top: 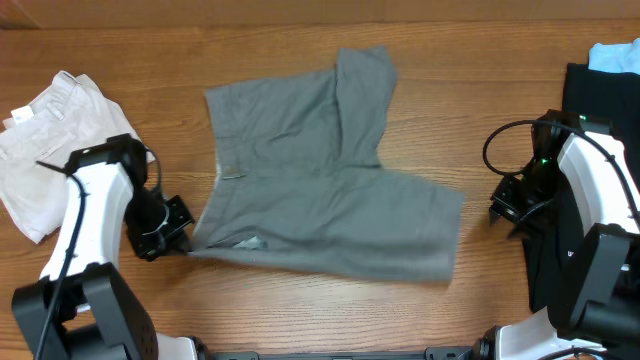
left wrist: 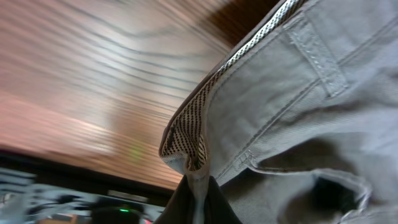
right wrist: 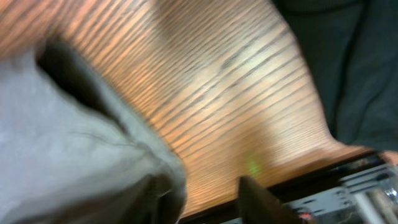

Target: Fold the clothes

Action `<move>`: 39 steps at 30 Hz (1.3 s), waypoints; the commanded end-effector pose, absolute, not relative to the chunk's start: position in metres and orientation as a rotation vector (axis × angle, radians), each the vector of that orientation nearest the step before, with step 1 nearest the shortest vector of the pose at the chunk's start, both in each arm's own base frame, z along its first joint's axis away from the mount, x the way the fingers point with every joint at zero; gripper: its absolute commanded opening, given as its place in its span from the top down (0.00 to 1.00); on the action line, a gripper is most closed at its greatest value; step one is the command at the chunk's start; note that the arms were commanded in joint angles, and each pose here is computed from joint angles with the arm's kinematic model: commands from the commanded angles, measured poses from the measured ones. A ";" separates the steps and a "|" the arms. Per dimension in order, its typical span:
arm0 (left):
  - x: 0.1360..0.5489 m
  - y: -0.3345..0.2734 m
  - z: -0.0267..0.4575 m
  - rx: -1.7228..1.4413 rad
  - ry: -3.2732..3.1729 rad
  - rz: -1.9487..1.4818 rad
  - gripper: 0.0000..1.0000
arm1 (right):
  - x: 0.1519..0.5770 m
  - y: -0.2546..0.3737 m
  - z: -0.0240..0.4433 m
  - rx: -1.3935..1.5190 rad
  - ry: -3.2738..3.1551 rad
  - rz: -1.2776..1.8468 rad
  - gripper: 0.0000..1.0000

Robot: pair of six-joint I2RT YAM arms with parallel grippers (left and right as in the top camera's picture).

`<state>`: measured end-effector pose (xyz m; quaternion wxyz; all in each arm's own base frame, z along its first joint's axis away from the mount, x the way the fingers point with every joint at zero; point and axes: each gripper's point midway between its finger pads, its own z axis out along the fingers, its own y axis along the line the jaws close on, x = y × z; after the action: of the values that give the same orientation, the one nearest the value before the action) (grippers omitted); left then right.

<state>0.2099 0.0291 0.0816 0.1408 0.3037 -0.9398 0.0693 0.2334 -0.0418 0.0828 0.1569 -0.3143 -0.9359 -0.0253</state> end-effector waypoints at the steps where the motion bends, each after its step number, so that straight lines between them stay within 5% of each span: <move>1: 0.206 0.045 0.088 0.832 -2.769 0.085 0.89 | 0.237 -0.059 0.092 -0.883 -2.746 0.058 0.51; 2: 0.206 0.043 0.088 0.827 -2.768 0.099 0.82 | 0.237 -0.059 0.092 -0.885 -2.746 0.058 0.51; 5: 0.206 0.037 0.089 0.807 -2.764 0.154 0.29 | 0.239 -0.060 0.092 -0.887 -2.753 0.057 0.51; 6: 0.206 0.036 0.089 0.808 -2.762 0.164 0.25 | 0.241 -0.060 0.092 -0.888 -2.760 0.057 0.51; 15: 0.231 0.033 0.103 0.819 -2.857 0.237 0.27 | 0.279 -0.041 0.104 -0.690 -2.943 -0.106 0.51; 18: 0.278 0.014 0.119 0.694 -3.041 0.444 0.31 | 0.311 -0.014 0.125 -0.550 -3.069 -0.277 0.48; 21: 0.332 -0.007 0.132 0.509 -3.282 0.538 0.37 | 0.357 0.022 0.151 -0.376 -3.255 -0.449 0.28; 25: 0.394 -0.044 0.137 0.259 -3.514 0.615 0.43 | 0.394 0.074 0.162 -0.179 -3.344 -0.752 0.25; 33: 0.434 -0.058 0.082 0.368 -3.478 0.660 0.49 | 0.445 0.109 0.150 -0.012 -3.454 -0.890 0.19; 39: 0.438 -0.044 0.038 0.424 -3.441 0.507 0.40 | 0.475 0.122 0.140 0.063 -3.492 -1.017 0.17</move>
<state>0.4347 -0.0561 0.0529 -0.1858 0.1004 -0.9628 0.1688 0.4633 0.1099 0.1395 -0.2359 0.0011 -0.9404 -0.2450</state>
